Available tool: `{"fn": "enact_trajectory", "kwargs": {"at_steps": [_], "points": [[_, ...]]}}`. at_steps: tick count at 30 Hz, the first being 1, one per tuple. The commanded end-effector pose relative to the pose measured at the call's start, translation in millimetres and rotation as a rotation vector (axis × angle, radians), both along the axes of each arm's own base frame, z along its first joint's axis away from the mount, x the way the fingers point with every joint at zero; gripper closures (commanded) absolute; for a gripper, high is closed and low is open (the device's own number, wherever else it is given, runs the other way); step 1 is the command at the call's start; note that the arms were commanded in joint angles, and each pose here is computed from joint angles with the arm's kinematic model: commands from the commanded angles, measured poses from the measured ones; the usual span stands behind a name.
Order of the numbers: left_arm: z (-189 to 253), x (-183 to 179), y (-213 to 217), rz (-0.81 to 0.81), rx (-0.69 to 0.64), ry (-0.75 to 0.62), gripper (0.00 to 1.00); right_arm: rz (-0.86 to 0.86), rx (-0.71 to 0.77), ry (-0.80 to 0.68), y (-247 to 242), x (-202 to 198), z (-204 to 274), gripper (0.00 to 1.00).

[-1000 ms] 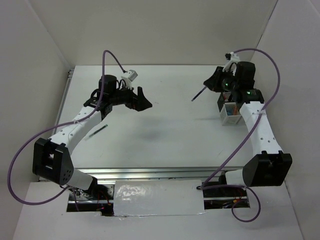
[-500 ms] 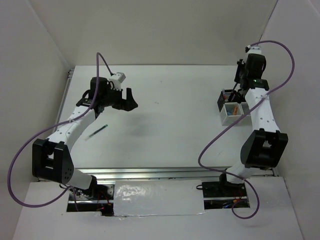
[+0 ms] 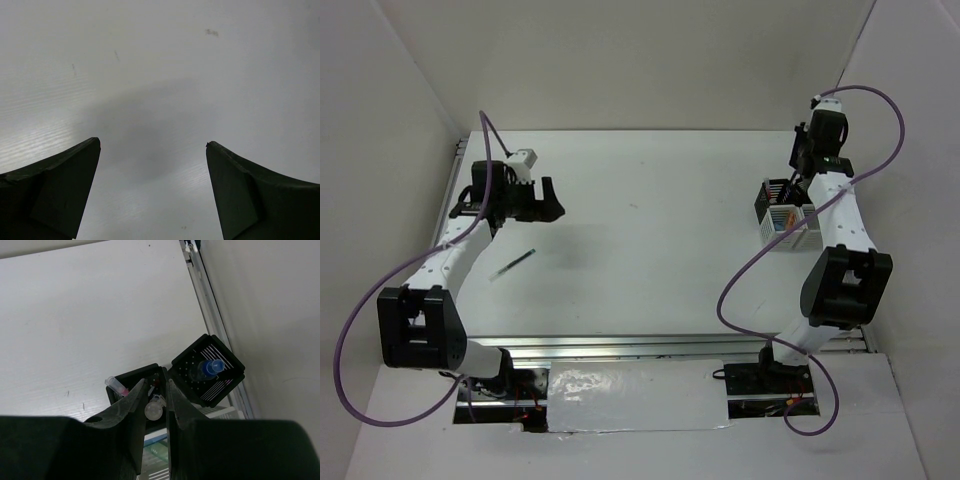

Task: Sort the stationery into containers
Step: Place the pen in the storage box.

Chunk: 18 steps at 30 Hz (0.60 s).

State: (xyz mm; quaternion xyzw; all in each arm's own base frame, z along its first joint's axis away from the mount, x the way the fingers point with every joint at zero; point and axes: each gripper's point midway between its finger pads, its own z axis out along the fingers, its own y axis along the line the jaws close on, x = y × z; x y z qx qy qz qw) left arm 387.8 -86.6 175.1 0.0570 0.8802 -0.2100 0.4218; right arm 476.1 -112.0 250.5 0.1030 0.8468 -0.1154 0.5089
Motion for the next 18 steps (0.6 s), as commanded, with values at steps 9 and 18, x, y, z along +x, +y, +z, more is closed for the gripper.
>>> {"fn": "enact_trajectory", "kwargs": {"at_steps": [9, 18], "points": [[-40.7, -29.8, 103.5, 0.012, 0.243, 0.130, 0.03, -0.016, 0.043, 0.006, -0.6, 10.3, -14.4, 0.61], [-77.6, -59.6, 133.7, -0.132, 0.354, 0.229, 0.19, 0.018, 0.072, -0.006, 13.9, 0.3, 2.1, 0.50]]}}
